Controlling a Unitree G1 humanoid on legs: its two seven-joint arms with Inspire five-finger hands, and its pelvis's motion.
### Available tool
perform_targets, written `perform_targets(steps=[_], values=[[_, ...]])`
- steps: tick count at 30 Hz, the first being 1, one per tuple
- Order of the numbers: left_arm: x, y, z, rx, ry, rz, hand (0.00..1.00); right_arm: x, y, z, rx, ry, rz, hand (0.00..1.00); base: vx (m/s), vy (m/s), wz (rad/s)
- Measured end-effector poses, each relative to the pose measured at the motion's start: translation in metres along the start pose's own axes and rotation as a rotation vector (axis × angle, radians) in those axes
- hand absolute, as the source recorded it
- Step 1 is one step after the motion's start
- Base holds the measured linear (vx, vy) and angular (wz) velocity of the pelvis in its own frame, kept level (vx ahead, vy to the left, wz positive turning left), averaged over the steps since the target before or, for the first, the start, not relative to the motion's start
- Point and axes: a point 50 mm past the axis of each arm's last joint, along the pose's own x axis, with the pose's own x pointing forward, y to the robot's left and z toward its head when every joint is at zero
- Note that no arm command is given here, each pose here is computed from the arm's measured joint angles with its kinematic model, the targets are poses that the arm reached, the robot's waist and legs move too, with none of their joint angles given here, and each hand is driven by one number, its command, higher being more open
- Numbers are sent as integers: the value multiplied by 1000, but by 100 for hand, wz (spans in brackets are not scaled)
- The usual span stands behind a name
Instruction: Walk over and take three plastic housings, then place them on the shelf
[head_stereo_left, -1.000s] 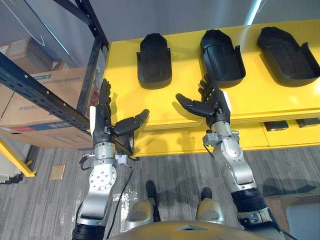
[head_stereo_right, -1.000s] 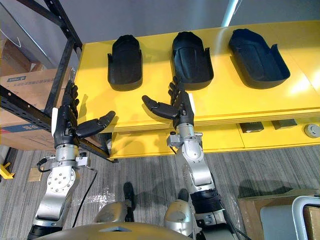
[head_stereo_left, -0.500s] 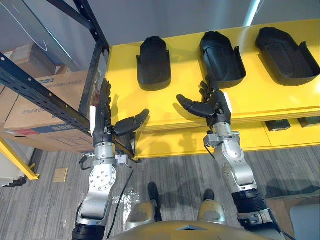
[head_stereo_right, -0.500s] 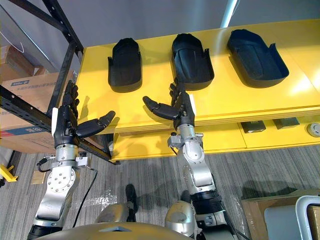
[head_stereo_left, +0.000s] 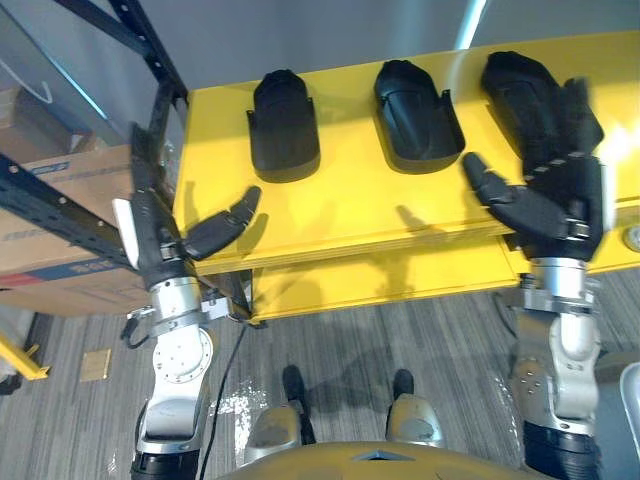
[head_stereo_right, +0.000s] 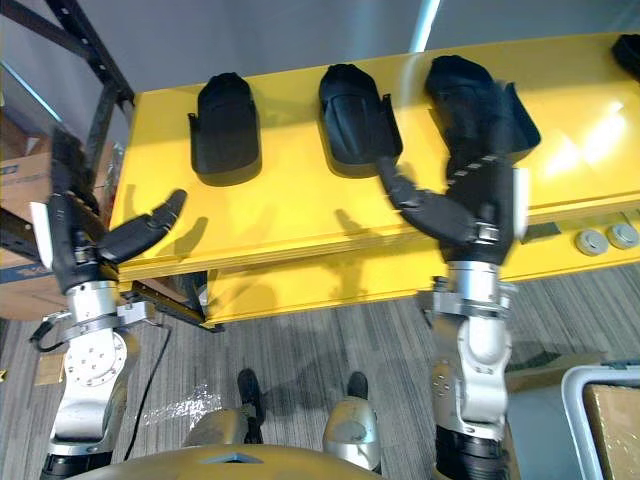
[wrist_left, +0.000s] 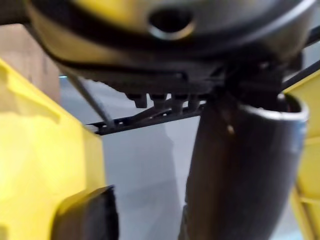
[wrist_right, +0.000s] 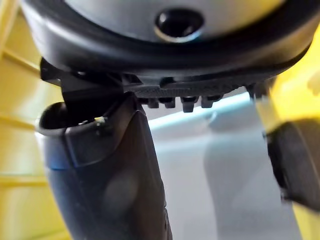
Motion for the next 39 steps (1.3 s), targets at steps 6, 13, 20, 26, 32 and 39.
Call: perform_targets(steps=[6,13,20,26,32,39], values=[[7,-4,11,-41,-72,10,100,7,-8,-2,-86,9,2,100,21,-14,-8],[16,-8,13,-78,-89,-15,100,37,-15,-23,-225,66,25,100,-1,-3,10],[17,-9,6,-37,-72,-87,100,44,-11,-39,-189,123,64,100,-21,7,8],[21,-12,6,-35,-81,-115,100,59,-26,-55,-240,212,67,100,-19,-6,8],[33,-14,8,-55,-103,-134,100,99,-41,-49,-257,198,12,100,-16,-11,10],[38,-7,8,-63,-103,-122,100,132,-49,-38,-233,214,69,100,0,-11,8]])
